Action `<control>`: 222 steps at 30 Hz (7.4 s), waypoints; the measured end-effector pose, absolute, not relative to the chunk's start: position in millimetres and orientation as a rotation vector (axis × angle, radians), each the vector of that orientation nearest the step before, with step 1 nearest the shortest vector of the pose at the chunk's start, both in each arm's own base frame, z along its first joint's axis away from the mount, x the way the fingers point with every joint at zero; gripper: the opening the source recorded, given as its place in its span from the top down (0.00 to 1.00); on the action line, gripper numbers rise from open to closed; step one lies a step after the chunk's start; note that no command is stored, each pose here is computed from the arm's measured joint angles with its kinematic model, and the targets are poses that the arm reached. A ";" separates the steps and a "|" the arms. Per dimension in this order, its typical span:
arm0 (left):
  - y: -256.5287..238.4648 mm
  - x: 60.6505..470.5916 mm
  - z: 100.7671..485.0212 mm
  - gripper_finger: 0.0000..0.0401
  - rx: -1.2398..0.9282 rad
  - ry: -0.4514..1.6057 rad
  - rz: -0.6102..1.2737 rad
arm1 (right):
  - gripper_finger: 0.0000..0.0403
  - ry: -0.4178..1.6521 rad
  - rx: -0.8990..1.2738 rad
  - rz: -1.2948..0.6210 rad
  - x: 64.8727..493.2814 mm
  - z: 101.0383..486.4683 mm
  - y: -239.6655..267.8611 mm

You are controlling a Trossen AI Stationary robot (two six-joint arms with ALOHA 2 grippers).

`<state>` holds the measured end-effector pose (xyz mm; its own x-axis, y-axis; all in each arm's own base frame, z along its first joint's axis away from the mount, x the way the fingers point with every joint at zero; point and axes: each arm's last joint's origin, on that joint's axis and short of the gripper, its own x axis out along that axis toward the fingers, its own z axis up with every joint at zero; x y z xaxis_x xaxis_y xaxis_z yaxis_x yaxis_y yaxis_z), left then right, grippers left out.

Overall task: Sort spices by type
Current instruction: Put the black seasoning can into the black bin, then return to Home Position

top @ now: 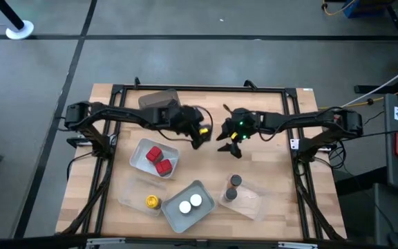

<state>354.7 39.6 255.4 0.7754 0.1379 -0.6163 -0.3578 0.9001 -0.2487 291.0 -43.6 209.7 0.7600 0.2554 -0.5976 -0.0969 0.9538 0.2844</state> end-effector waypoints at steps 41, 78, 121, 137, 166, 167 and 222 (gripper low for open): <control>139.0 208.0 195.5 0.71 -0.358 0.655 1.230 | 0.36 0.385 0.061 -0.158 142.4 326.0 -45.2; 132.8 190.3 158.0 0.64 -0.481 0.615 1.237 | 0.36 0.301 0.134 -0.171 109.1 267.0 -33.2; 33.8 124.4 257.9 0.44 -0.318 0.165 0.606 | 0.36 0.171 0.209 -0.125 79.8 209.5 -21.3; 0.8 126.0 180.1 0.44 -0.192 -0.005 0.334 | 0.36 0.098 0.213 -0.113 85.1 183.8 -22.9; 6.9 94.5 171.9 0.44 -0.086 -0.074 0.480 | 0.36 0.097 0.176 -0.084 84.4 183.5 -21.9; 6.9 94.3 172.1 0.44 -0.078 -0.074 0.480 | 0.36 0.096 0.173 -0.108 84.4 183.4 -22.6; 7.7 94.0 172.0 0.44 0.045 -0.042 0.504 | 0.36 -0.031 0.069 -0.355 92.4 167.6 -33.3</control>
<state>94.0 7.7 172.0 0.8750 0.4813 0.0517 -0.4832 0.8749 0.0325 92.4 -33.3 167.6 0.9370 -0.3488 0.0180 0.3467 0.9352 0.0729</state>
